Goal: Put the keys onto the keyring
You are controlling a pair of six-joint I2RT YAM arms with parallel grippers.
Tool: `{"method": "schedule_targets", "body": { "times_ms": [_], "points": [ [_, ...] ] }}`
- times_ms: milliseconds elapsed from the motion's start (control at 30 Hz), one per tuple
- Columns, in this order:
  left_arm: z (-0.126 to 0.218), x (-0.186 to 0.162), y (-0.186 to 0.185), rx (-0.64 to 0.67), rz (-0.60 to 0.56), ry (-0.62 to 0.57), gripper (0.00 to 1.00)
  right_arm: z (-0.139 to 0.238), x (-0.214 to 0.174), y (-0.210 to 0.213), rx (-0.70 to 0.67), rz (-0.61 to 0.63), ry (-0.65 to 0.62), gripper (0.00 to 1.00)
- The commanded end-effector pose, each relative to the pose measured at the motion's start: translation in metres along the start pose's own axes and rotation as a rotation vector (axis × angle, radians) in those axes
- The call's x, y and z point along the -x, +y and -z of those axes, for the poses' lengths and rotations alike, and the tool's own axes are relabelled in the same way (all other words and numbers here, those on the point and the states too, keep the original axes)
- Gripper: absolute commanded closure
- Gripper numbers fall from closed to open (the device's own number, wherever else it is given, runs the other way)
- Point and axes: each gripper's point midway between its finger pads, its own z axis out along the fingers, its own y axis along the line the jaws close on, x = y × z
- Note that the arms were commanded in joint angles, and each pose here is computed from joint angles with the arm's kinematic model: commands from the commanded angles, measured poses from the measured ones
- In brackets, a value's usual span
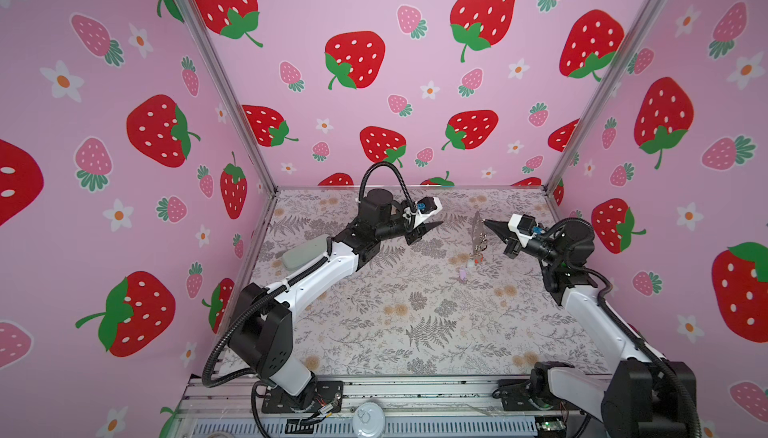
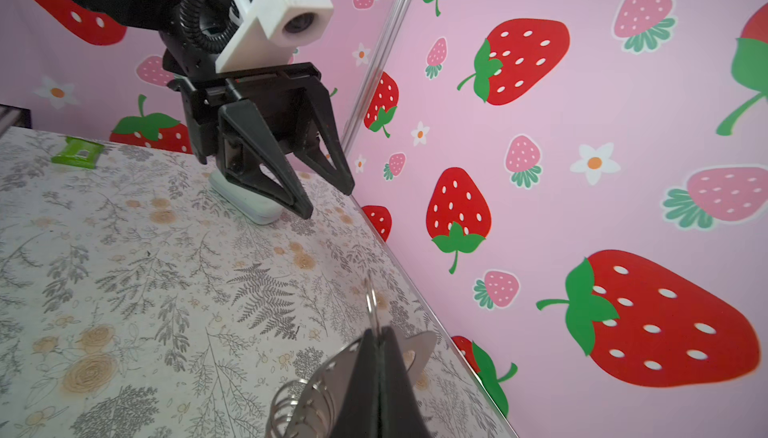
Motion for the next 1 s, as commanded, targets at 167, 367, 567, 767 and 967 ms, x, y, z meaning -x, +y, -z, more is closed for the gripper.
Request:
{"method": "schedule_targets", "body": {
  "times_ms": [167, 367, 567, 767, 967],
  "points": [
    [-0.038, -0.077, -0.021, 0.024, 0.243, 0.221, 0.58, 0.024, 0.0, -0.01, -0.19, 0.049, 0.122, 0.98],
    [-0.074, -0.105, -0.063, 0.056, 0.329, 0.373, 0.6, 0.044, 0.015, -0.026, -0.36, 0.059, 0.148, 0.96],
    [-0.092, -0.129, -0.107, 0.143, 0.39, 0.482, 0.61, 0.06, 0.034, -0.034, -0.459, 0.057, 0.143, 0.97],
    [-0.11, -0.136, -0.145, 0.134, 0.435, 0.544, 0.61, 0.072, 0.035, -0.03, -0.506, 0.051, 0.169, 0.97],
    [-0.126, -0.142, -0.163, 0.153, 0.457, 0.572, 0.62, 0.076, 0.042, -0.027, -0.518, 0.045, 0.145, 0.99]
  ]
}}
